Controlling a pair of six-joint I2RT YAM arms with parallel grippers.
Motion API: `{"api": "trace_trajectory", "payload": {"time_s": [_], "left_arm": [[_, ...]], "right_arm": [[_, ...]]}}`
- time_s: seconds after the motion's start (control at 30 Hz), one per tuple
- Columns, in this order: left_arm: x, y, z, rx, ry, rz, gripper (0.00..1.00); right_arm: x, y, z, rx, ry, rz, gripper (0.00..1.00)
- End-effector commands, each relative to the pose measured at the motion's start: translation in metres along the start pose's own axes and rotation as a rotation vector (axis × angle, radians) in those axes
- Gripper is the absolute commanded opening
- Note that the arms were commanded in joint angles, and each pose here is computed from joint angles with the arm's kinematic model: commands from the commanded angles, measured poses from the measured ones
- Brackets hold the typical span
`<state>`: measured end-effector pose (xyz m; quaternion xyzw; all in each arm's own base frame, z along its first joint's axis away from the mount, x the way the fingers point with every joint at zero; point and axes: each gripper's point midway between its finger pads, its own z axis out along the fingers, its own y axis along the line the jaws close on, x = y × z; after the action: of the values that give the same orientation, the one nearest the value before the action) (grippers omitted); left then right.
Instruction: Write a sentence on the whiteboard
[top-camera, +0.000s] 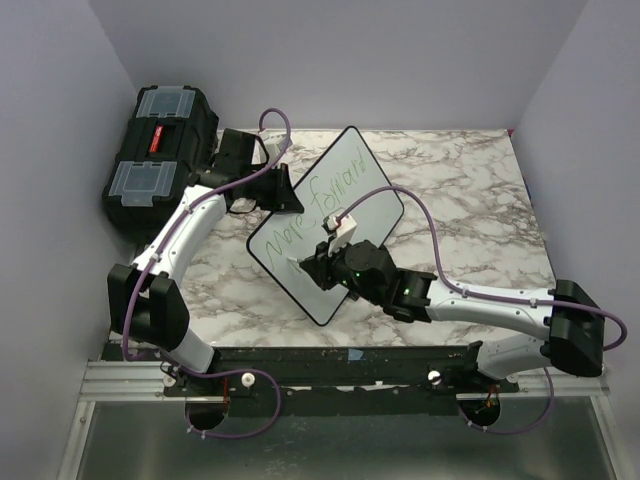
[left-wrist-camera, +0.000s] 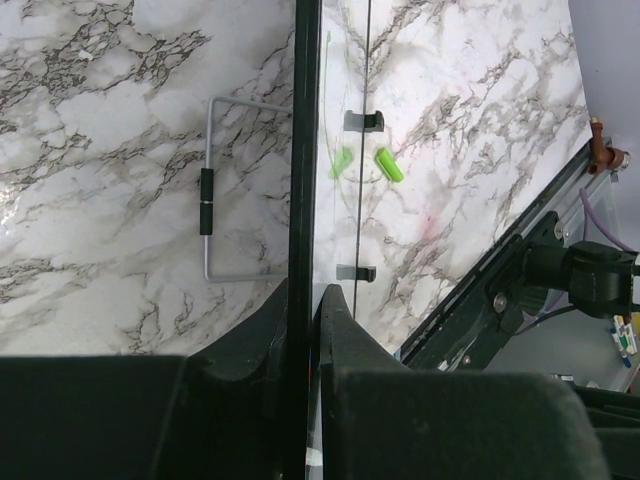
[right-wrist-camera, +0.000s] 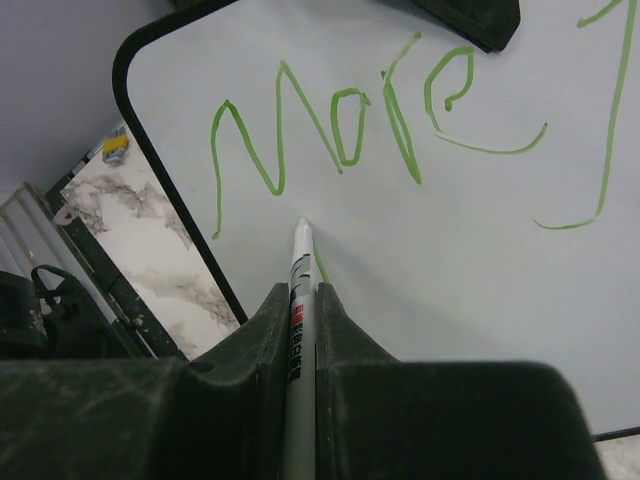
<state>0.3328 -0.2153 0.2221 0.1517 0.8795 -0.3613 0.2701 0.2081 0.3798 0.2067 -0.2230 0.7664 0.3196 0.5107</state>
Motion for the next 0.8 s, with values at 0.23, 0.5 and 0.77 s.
{"api": "trace_trajectory", "payload": {"time_s": [0.23,0.5,0.77], "left_arm": [[0.017,0.033,0.006,-0.151,0.045,0.103,0.0],[0.017,0.032,0.005,-0.151,0.043,0.104,0.0],[0.017,0.032,0.005,-0.151,0.042,0.104,0.0]], "right_arm": [[0.06,-0.019,0.013,0.068,0.142,-0.026,0.01],[0.079,-0.025,0.01,0.074,0.185,-0.018,0.01],[0.1,-0.034,0.0,0.094,0.236,-0.001,0.01]]}}
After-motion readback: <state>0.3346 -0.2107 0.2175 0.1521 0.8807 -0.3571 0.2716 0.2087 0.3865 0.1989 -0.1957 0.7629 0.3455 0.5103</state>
